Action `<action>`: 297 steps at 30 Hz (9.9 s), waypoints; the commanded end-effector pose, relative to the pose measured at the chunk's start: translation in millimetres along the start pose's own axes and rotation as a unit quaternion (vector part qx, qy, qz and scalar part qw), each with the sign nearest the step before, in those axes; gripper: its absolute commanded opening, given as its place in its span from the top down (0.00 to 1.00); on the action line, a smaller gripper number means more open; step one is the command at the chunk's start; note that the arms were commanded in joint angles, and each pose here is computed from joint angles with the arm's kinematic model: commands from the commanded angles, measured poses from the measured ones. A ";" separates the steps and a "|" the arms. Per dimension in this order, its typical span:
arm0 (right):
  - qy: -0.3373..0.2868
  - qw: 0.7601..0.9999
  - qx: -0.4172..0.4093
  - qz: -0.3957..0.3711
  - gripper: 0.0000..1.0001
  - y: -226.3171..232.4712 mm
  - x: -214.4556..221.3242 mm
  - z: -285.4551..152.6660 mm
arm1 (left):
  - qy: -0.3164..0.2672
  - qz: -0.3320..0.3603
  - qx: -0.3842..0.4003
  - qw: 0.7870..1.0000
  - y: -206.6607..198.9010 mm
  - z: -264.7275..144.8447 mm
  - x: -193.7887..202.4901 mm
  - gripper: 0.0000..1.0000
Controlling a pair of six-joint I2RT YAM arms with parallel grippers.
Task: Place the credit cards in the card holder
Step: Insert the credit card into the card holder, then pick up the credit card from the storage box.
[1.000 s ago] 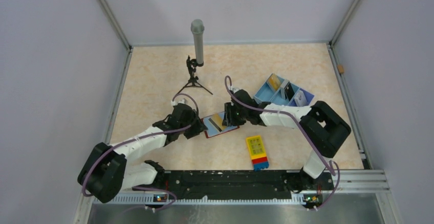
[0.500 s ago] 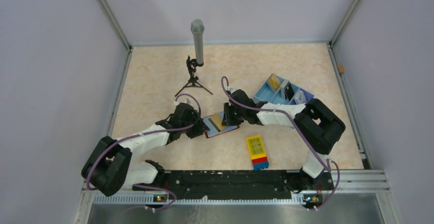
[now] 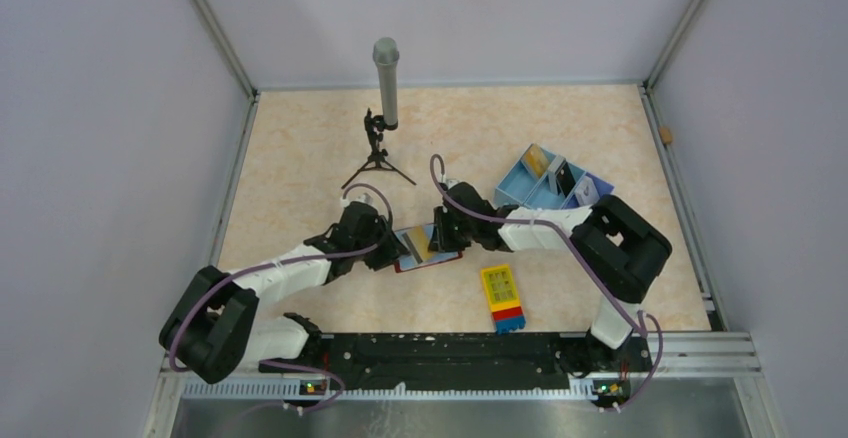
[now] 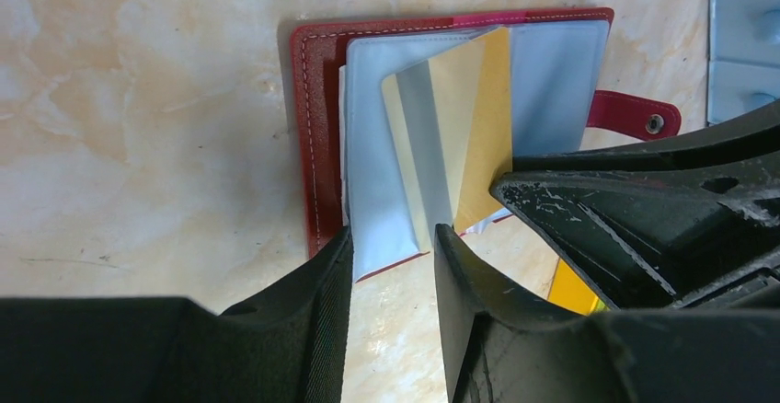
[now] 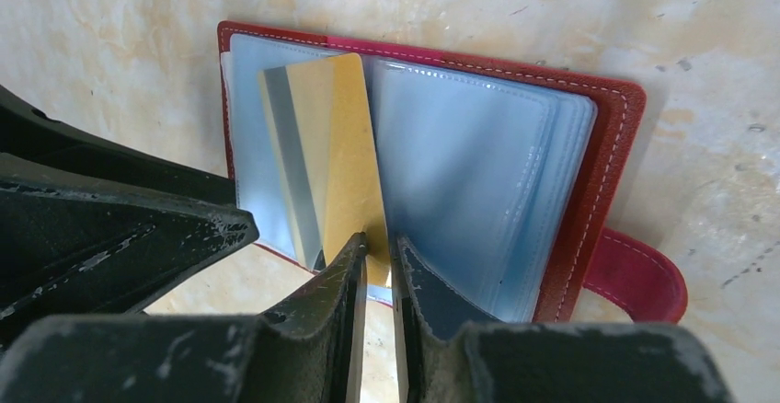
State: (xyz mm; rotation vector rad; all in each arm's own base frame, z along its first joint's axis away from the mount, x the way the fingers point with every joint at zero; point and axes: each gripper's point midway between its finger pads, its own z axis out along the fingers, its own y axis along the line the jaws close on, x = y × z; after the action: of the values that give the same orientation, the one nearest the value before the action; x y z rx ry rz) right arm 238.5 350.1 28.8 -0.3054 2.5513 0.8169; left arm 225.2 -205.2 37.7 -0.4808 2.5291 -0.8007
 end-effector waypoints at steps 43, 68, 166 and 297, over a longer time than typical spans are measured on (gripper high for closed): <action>-0.109 0.985 0.034 0.132 1.00 -11.2 17.8 -2.1 | -0.007 -0.014 0.010 1.000 4.8 -1.8 4.8 0.65; -0.088 0.987 0.004 0.135 1.00 7.6 32.7 17.1 | -0.010 -0.011 0.019 1.000 -0.1 2.5 1.8 0.65; -0.190 0.910 0.368 -0.009 0.26 -178.5 -204.1 -142.3 | -0.160 0.193 -0.098 0.963 -17.0 -141.0 -152.6 0.01; -0.054 0.891 -0.393 -0.218 1.00 110.5 -73.4 -234.3 | 0.021 0.287 0.461 0.840 -194.2 -151.6 27.0 1.00</action>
State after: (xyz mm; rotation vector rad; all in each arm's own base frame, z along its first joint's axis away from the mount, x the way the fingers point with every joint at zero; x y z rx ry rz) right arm 174.3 298.6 278.9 -0.9891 1.8560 1.6353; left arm 156.3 -298.5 265.7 0.6383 1.7858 -1.6196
